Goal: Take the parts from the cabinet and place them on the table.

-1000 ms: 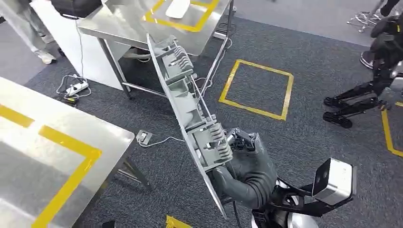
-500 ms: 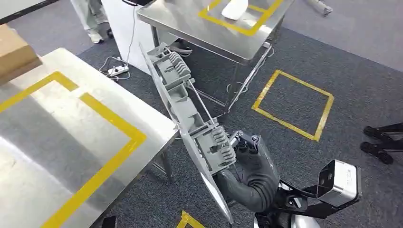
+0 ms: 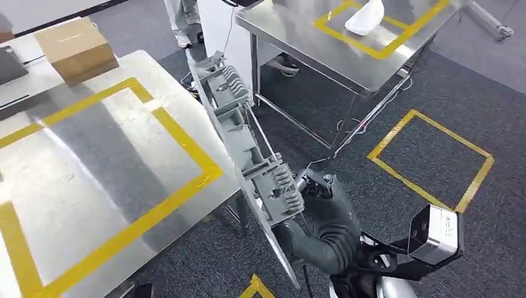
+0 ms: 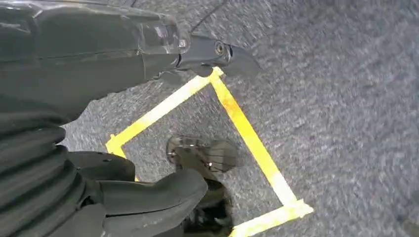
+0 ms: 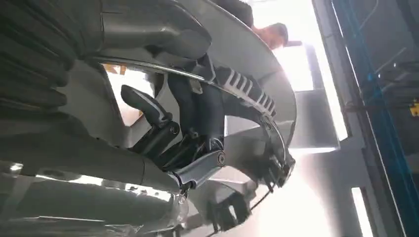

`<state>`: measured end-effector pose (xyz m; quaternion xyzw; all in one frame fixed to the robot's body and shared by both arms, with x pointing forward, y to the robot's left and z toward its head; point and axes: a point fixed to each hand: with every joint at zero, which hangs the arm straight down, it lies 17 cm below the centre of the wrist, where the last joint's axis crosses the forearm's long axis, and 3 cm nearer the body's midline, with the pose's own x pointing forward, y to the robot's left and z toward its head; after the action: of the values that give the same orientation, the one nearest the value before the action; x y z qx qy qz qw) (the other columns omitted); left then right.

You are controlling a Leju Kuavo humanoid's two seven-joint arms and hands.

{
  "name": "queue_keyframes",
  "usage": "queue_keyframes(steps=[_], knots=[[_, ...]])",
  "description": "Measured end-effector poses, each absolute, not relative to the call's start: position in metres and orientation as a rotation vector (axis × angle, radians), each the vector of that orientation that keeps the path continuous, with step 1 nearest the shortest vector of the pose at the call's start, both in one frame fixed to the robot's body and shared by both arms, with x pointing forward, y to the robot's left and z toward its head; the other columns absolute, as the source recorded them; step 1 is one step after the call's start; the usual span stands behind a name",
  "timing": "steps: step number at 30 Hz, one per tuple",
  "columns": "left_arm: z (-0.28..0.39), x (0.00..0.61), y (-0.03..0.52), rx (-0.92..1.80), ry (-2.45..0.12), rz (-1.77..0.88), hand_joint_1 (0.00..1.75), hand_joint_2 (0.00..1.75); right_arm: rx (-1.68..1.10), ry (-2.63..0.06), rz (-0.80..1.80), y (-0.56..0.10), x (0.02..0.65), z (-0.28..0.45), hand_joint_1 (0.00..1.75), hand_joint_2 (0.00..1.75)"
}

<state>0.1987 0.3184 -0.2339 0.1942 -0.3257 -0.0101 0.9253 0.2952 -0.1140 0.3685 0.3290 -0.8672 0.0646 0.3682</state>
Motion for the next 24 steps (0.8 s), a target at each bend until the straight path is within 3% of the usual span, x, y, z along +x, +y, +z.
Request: queue_keyframes(steps=[24], knots=[[-0.2341,0.1982,0.3116,0.391,-0.669,-0.020,0.00,1.75,0.840,-2.204,0.182,-0.1111,0.3006,0.3636,1.75,1.75]])
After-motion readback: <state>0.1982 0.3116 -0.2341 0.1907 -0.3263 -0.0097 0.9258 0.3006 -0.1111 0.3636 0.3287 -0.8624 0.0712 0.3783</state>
